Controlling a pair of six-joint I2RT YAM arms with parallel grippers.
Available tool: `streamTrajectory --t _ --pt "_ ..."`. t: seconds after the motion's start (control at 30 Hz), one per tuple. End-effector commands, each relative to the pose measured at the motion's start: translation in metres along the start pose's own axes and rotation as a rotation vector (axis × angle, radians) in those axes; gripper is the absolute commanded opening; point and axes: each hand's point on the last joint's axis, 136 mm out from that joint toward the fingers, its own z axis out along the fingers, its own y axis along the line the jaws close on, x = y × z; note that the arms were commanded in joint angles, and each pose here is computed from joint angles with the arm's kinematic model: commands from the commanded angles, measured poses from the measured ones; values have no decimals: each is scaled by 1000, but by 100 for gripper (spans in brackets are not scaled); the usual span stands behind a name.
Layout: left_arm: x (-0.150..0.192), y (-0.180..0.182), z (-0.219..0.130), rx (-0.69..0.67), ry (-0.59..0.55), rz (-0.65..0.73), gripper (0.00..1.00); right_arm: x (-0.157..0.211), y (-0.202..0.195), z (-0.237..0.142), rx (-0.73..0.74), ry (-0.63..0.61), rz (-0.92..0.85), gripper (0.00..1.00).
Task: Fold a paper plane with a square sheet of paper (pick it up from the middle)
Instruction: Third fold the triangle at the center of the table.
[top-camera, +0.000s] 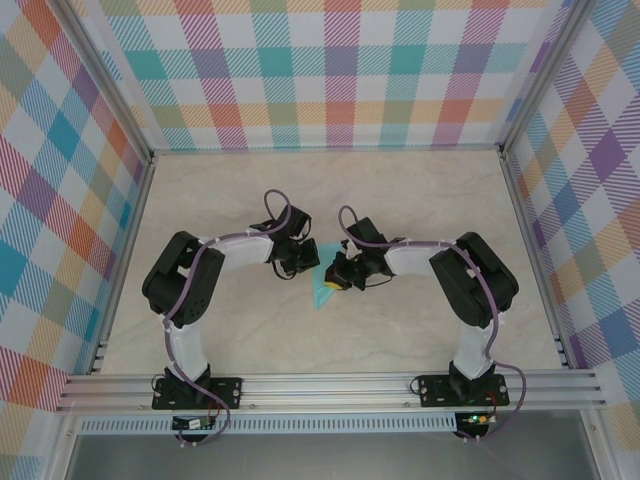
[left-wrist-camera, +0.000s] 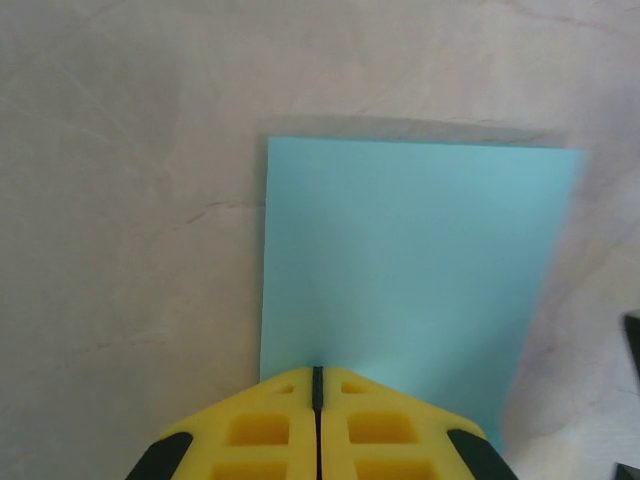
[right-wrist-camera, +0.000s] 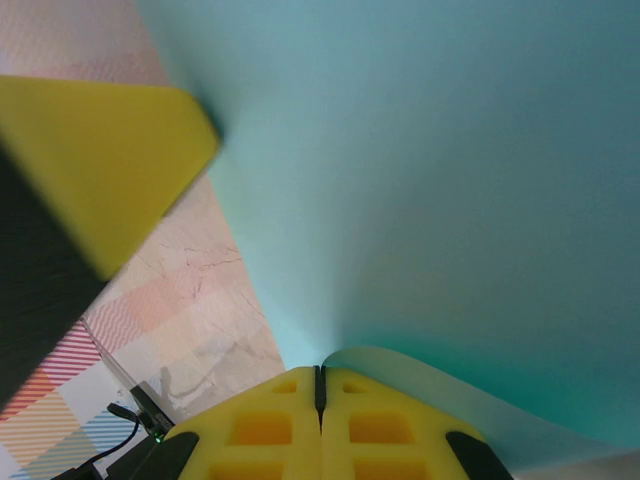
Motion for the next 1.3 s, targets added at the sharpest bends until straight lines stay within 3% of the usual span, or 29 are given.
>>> streamTrajectory --t 0.0,1.27 --pt "4 7 6 -33 17 6 5 -3 19 3 -48 6 -67 4" --pt "15 19 15 -55 55 -6 4 -7 10 14 -11 25 -71 4"
